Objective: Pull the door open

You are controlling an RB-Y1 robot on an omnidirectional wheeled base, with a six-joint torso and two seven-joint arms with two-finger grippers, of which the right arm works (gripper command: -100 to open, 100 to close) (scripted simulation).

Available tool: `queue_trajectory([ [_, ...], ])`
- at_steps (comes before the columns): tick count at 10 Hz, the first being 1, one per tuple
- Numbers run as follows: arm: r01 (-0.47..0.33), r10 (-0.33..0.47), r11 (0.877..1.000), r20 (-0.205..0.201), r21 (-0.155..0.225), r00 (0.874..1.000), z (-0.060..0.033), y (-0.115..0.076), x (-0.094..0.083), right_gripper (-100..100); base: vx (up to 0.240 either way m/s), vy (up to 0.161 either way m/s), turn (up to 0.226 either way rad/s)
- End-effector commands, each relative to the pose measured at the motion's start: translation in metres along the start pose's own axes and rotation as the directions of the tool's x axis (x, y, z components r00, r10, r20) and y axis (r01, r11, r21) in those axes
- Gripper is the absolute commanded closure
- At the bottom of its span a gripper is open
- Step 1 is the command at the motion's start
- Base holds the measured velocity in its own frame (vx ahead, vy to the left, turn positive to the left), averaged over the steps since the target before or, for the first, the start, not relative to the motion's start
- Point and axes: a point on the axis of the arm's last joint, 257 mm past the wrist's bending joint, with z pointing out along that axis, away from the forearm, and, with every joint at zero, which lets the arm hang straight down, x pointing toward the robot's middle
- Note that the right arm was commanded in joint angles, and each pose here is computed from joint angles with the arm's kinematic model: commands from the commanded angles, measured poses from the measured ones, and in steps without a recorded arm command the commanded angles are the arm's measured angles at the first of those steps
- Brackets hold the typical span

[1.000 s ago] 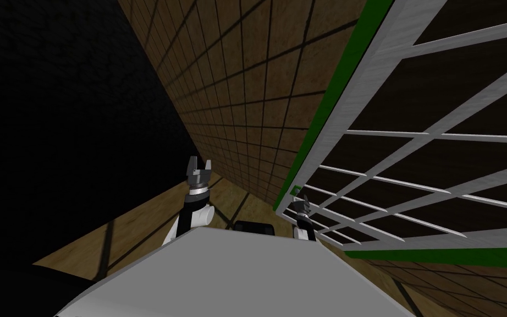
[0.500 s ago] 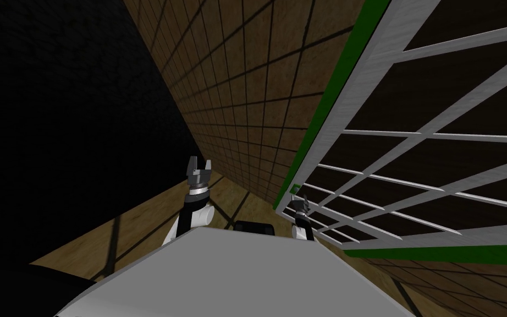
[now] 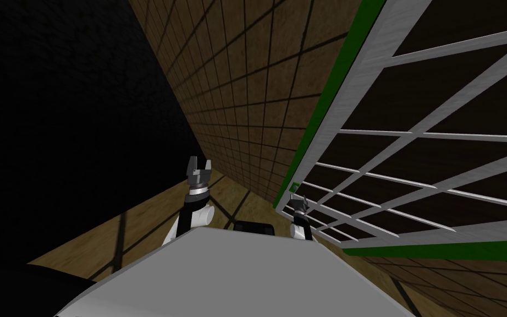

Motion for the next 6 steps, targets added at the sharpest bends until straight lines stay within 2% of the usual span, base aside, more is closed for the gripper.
queue_trajectory([
  [1,-0.037,0.037,0.999,0.003,-0.001,0.999,0.0006,-0.0012,0.0005,-100,-0.033,-0.006,0.015],
  [3,-0.133,0.133,0.991,0.012,-0.008,0.991,0.0022,-0.0054,0.0021,-100,-0.057,-0.006,0.037],
  [4,-0.148,0.149,0.989,0.012,-0.008,0.989,0.0022,-0.0054,0.0021,-100,-0.049,-0.009,0.012],
  [6,-0.238,0.239,0.971,0.02,-0.015,0.971,0.0037,-0.0094,0.0035,-100,-0.049,-0.011,0.033],
])
